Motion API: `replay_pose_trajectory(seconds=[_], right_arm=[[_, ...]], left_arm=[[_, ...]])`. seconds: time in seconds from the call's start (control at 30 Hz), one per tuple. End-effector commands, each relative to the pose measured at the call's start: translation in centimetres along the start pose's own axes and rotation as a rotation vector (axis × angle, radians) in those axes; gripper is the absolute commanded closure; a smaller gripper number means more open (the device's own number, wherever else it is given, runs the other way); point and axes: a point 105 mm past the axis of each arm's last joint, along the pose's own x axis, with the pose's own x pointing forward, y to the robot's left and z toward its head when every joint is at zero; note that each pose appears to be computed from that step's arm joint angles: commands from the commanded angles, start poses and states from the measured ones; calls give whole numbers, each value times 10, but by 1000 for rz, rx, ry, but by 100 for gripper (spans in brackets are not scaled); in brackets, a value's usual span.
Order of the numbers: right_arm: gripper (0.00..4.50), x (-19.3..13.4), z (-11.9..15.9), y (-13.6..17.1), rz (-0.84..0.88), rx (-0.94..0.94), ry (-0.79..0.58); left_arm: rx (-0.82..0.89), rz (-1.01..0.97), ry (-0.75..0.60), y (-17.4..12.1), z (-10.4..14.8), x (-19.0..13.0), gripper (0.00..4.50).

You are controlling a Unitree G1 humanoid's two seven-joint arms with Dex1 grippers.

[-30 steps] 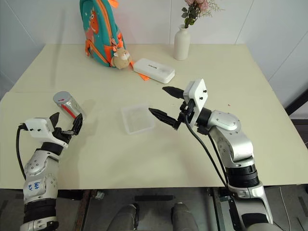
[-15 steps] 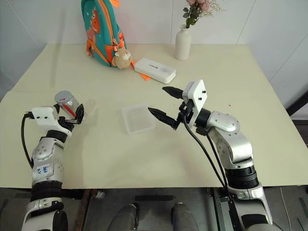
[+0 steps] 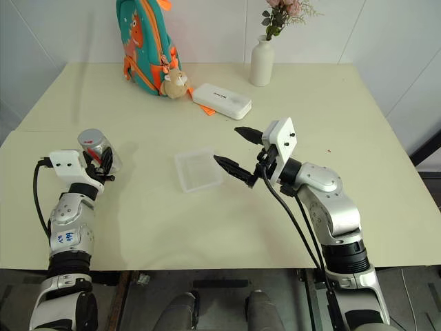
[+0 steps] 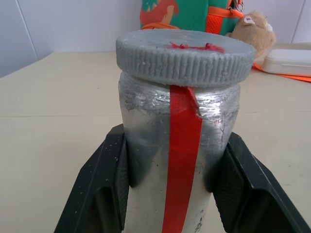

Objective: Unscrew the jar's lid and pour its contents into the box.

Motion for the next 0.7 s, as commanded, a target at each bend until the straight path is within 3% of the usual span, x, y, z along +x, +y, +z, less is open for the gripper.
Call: replay_pose_trajectory(seconds=[0.03, 0.27, 0.33, 0.43, 0.53, 0.7], right_arm=[[0, -2, 16, 1, -9, -39, -61], [0, 3, 21, 0, -41, -40, -25], [0, 13, 27, 9, -10, -21, -10], [0, 23, 36, 20, 27, -4, -14], [0, 43, 39, 27, 49, 10, 38], [0, 55, 40, 30, 61, 15, 77]], left_arm=[[-51, -36, -87, -1, 22, 4, 261], [-68, -449, -185, -40, 80, -15, 261], [-33, -682, -92, -63, 79, -31, 261], [17, -882, 22, -81, 70, -49, 261], [-14, -1067, 46, -112, 76, -57, 261], [8, -1194, 43, -149, 81, -56, 261]])
